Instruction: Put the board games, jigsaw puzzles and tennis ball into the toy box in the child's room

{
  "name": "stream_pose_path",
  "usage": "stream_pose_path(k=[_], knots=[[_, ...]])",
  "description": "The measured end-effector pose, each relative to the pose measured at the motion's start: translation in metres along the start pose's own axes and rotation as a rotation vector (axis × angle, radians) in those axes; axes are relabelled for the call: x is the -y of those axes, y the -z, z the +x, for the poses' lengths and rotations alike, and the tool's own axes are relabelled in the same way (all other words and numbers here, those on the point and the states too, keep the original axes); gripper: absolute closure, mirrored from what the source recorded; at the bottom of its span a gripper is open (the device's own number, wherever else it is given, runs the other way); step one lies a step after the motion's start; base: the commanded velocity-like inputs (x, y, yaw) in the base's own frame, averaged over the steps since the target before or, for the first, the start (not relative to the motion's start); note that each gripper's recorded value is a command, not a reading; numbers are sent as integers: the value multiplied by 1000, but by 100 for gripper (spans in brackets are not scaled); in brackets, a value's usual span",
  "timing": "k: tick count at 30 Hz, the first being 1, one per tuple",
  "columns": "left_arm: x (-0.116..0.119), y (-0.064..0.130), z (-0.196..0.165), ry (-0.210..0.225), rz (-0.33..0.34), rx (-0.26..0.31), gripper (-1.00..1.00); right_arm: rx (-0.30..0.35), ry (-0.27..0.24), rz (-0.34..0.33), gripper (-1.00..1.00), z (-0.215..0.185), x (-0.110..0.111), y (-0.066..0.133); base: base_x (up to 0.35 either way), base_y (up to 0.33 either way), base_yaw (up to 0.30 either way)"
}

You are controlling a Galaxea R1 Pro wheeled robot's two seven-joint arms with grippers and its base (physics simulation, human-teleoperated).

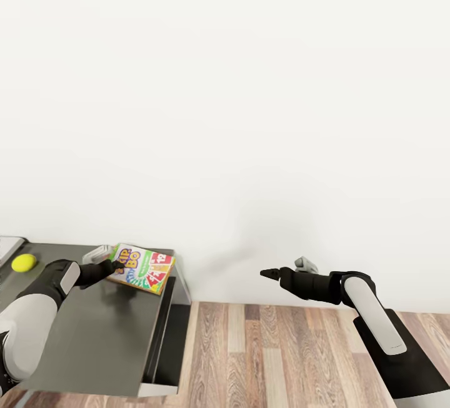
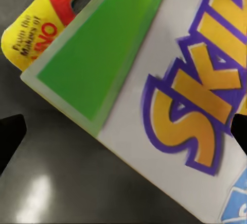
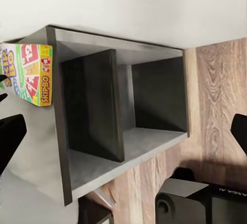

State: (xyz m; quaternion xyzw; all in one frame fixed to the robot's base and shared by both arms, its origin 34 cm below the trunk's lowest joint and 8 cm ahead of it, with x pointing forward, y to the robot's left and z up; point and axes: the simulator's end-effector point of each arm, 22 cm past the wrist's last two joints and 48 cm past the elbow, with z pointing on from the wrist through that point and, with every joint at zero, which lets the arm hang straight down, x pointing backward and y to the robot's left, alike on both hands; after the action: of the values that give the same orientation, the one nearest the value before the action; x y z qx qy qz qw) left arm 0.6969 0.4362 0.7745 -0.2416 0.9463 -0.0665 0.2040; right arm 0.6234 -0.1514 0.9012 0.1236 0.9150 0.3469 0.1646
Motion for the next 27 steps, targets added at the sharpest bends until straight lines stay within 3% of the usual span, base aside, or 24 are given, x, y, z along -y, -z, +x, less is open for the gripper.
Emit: stream_pose_path(k=[27], knots=[[-5, 0, 1, -23, -21, -4, -100, 0, 0, 0, -100, 0, 0, 0, 38, 23, 0]])
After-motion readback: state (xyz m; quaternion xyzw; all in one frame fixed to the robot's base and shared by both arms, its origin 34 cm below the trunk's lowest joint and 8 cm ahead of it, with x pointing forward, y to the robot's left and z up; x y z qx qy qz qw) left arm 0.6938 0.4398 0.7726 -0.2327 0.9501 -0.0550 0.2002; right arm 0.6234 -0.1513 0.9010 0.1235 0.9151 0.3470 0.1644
